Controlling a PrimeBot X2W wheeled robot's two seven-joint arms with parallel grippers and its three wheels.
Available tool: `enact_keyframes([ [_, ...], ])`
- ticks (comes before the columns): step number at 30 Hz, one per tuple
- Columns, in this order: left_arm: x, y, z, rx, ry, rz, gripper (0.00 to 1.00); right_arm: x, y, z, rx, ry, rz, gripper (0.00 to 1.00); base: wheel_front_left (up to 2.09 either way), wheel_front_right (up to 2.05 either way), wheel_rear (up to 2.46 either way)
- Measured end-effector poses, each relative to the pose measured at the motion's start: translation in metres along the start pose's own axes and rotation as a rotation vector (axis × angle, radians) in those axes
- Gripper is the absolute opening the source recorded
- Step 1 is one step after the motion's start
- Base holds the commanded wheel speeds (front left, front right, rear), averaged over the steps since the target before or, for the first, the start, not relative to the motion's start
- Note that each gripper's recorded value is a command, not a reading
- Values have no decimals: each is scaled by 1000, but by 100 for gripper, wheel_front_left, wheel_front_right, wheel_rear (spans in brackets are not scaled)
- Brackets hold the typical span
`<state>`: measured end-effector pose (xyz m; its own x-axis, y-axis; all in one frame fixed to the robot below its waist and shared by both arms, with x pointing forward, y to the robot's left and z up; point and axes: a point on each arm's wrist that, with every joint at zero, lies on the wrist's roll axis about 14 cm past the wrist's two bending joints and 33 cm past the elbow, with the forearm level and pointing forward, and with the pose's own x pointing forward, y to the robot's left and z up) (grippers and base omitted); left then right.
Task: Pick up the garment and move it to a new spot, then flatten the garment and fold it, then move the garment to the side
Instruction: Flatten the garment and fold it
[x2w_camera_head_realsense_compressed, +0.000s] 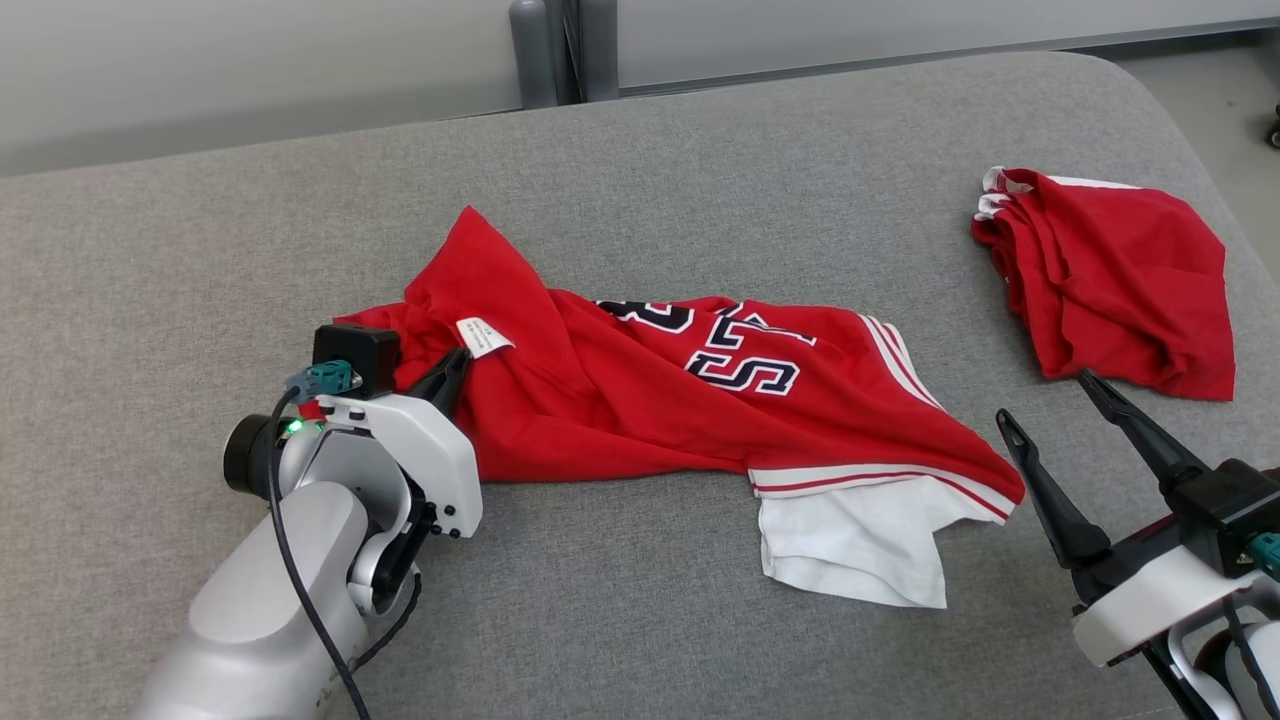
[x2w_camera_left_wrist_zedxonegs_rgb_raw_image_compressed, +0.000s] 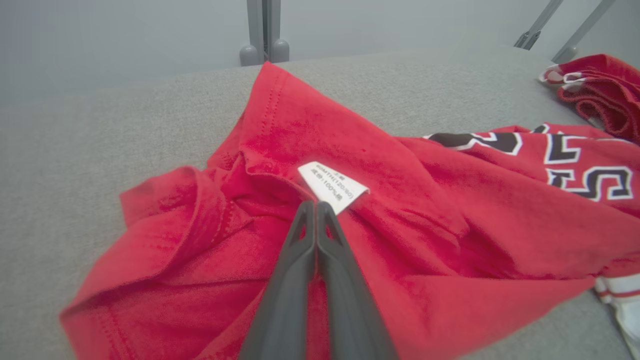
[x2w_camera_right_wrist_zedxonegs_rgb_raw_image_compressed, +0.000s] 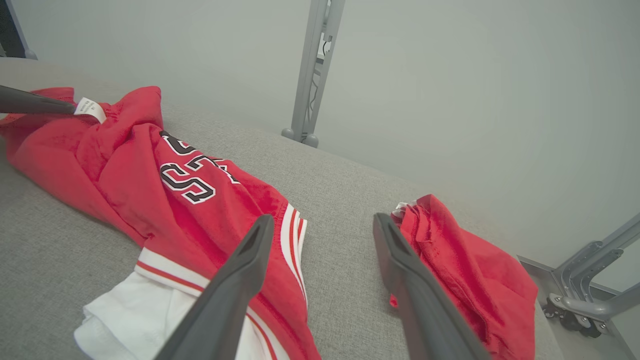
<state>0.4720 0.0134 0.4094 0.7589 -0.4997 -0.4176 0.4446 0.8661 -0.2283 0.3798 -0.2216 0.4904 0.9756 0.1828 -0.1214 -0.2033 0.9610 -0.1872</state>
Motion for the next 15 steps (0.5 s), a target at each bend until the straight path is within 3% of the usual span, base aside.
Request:
enact_keyframes([
  [10,-18,-1,29,14,-156,-8,0,1,-1,4,0,-17,-4,100,0,0,0],
  [15,-50,18,23,-16,-221,66,0,5,5,7,7,-33,13,100,0,0,0],
])
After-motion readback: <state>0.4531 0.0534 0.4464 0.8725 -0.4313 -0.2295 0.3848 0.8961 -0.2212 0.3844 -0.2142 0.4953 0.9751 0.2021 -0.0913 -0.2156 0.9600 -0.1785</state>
